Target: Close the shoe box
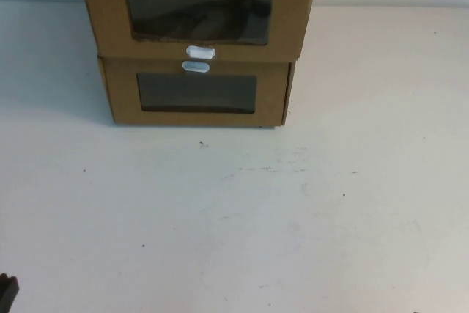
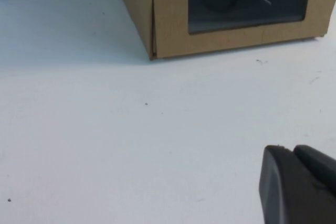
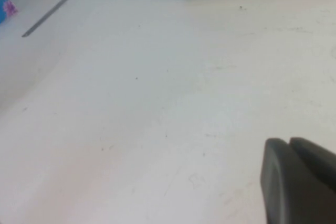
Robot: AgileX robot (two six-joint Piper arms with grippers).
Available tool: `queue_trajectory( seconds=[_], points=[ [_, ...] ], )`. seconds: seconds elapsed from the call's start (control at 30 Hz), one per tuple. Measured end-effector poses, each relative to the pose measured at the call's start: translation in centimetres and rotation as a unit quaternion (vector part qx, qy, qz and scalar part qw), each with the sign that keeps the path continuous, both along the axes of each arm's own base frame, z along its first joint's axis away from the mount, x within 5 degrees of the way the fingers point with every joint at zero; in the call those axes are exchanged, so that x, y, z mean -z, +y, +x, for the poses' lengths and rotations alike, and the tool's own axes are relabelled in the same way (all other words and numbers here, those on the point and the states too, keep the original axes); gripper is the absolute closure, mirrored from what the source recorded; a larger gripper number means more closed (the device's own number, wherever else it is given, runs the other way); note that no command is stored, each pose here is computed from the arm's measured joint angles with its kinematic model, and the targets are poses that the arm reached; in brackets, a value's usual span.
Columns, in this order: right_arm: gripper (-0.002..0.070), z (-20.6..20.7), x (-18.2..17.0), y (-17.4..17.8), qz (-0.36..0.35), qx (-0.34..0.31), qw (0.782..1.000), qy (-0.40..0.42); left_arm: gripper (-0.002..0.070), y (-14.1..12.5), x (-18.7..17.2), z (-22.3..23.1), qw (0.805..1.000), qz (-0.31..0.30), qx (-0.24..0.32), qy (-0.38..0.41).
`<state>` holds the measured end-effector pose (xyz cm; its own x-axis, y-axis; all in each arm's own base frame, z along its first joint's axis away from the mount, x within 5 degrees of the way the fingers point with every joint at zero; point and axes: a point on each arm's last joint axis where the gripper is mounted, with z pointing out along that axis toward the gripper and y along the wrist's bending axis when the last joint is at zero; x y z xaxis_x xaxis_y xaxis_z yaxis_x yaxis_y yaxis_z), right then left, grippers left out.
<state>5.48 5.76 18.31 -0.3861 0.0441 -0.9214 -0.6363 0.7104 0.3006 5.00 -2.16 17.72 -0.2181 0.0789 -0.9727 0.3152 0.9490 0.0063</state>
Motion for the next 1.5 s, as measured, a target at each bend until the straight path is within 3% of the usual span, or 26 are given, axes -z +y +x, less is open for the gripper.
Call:
queue_trajectory(
  seconds=[0.17, 0.33, 0.47, 0.6, 0.77, 1.1, 1.27, 1.5],
  points=[
    [0.0687, -0.3, 1.0, -0.2, -0.045, -0.005, 0.998, 0.039, 0.0677, -0.1, 0.4, -0.2, 1.0, 0.007, 0.011, 0.024],
    [0.0687, -0.2, 1.2, -0.6, -0.09, -0.002, 0.996, 0.001, 0.0677, -0.2, 0.5, -0.2, 1.0, 0.009, 0.012, 0.027],
    [0.0687, 0.5, 0.7, -2.0, -0.083, 0.102, 0.991, -0.023, 0.0677, -0.2, 0.5, -0.2, 1.0, 0.009, 0.012, 0.027],
    [0.0687, 0.9, 0.3, -3.8, -0.07, 0.229, 0.97, -0.044, 0.0677, -0.2, 0.5, -0.2, 1.0, 0.009, 0.012, 0.027],
    [0.0687, 0.1, -0.1, -4.9, -0.057, 0.3, 0.949, -0.075, 0.0677, -0.2, 0.5, -0.2, 1.0, 0.009, 0.012, 0.027],
    [0.0687, 0.0, 0.4, -5.1, -0.083, 0.305, 0.946, -0.066, 0.0677, -0.2, 0.5, -0.2, 0.999, 0.009, 0.013, 0.029],
    [0.0687, -0.2, 0.9, -4.7, -0.138, 0.263, 0.953, -0.066, 0.0677, -0.2, 0.5, -0.2, 0.999, 0.009, 0.013, 0.029],
    [0.0687, -0.3, 1.0, -4.4, -0.136, 0.248, 0.957, -0.061, 0.0677, -0.2, 0.5, -0.2, 0.999, 0.009, 0.013, 0.029]
  ],
)
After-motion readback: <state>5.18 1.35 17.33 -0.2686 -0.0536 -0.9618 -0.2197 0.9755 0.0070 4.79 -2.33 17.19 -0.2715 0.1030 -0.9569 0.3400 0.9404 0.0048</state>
